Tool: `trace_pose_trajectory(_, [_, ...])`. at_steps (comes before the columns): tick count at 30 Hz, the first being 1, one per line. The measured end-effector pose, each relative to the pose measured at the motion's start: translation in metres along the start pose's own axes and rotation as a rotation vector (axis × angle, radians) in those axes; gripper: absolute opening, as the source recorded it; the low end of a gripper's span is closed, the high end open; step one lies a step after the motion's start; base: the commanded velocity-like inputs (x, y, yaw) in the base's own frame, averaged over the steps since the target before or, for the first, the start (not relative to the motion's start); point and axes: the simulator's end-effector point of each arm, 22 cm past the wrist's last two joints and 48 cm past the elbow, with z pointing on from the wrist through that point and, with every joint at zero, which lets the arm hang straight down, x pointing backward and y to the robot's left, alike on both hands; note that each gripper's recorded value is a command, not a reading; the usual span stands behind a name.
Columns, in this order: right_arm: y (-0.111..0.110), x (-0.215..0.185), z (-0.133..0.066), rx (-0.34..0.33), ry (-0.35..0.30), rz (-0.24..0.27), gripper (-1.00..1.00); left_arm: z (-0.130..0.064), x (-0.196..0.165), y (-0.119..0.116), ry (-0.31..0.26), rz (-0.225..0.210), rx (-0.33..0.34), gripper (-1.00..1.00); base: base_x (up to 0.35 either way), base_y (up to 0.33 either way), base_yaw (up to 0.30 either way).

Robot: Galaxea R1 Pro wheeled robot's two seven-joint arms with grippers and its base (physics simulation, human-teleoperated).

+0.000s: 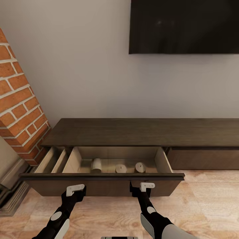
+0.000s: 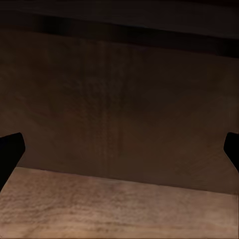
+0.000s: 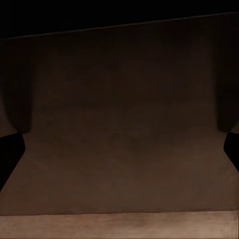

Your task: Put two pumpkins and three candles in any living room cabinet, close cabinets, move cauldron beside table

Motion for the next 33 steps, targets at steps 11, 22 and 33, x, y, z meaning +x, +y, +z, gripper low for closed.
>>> trace_pose_trajectory(11, [-0.0001,-0.0001,0.0001,0.000,0.000,0.000,1.00,0.0000,-0.0001,0.0001,-0.001,0.000,0.000,1.00,0.317,0.000,0.000])
trace_pose_trajectory(22, [0.0000,-0.0001,0.0001,0.000,0.000,0.000,1.00,0.0000,-0.0003,0.0000,-0.002,0.000,0.000,1.00,0.256,0.000,0.000])
trace_pose_trajectory(33, [0.0000,-0.0001,0.0001,0.000,0.000,0.000,1.00,0.0000,-0.0003,0.0001,-0.002,0.001,0.000,1.00,0.240,0.000,0.000])
